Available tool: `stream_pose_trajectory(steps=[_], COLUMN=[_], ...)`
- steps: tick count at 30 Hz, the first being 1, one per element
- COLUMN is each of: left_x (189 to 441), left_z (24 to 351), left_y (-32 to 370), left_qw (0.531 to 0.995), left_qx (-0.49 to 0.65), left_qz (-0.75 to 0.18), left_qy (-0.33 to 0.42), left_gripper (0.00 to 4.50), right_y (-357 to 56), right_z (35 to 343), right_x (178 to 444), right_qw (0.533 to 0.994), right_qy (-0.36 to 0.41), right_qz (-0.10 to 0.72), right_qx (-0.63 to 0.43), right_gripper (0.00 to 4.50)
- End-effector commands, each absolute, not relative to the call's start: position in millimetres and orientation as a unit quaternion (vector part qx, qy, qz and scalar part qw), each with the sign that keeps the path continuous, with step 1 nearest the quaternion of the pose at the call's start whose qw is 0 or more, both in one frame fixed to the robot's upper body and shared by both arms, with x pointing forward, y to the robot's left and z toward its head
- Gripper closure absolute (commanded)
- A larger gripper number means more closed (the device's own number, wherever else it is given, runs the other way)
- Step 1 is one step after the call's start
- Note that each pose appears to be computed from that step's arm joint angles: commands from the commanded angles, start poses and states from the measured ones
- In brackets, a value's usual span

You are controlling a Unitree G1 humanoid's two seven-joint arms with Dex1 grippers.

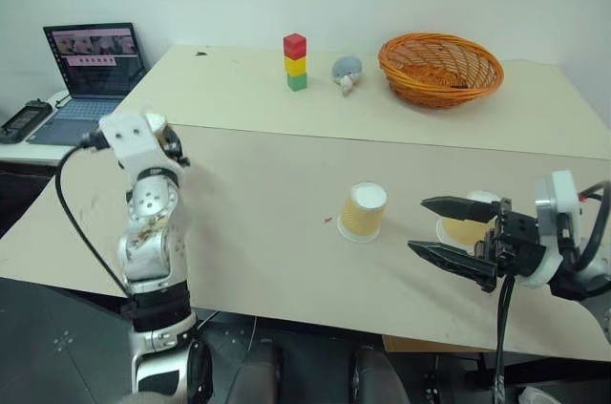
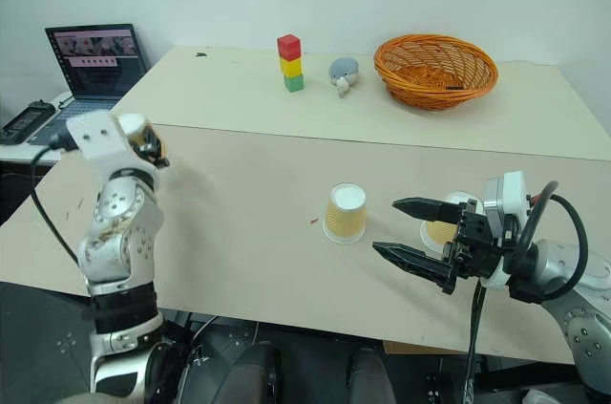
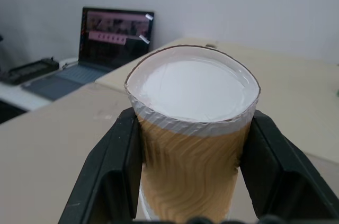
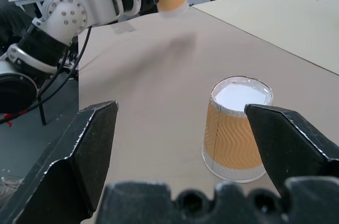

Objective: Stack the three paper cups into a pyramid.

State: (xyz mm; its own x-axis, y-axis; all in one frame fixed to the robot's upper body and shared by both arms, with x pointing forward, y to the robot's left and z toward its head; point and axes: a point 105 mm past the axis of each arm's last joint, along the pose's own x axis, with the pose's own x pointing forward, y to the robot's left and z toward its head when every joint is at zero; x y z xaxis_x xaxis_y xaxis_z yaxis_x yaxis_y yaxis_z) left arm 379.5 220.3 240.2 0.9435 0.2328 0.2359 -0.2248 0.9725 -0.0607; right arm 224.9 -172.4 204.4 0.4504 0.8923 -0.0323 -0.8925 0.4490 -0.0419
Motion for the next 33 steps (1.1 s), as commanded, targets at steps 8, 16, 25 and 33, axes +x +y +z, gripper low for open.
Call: stream_pose_trajectory(steps=[8, 16, 25, 33], left_x=[347.2, 331.8, 329.0, 329.0], left_z=[252.3, 236.9, 217.4, 199.4], left_y=[88.0, 82.0, 95.7, 93.0], left_qw=[0.883, 0.809, 0.773, 0.765], left_qx=[0.034, 0.037, 0.069, 0.074], left_qz=[-0.457, -0.586, -0.630, -0.638], left_qy=[-0.101, -0.031, 0.029, 0.050], left_gripper=[2.07, 2.07, 2.07, 2.07], right_y=[-176.8, -193.9, -192.2, -192.8], right_z=[219.0, 220.8, 220.2, 219.4], right_x=[219.1, 211.6, 205.6, 203.2], right_qw=[0.851, 0.861, 0.867, 0.872], right_qy=[-0.019, 0.004, 0.002, 0.003], right_qz=[0.522, 0.502, 0.491, 0.483], right_qx=[-0.055, -0.083, -0.080, -0.077], right_gripper=[0.00, 0.00, 0.00, 0.00])
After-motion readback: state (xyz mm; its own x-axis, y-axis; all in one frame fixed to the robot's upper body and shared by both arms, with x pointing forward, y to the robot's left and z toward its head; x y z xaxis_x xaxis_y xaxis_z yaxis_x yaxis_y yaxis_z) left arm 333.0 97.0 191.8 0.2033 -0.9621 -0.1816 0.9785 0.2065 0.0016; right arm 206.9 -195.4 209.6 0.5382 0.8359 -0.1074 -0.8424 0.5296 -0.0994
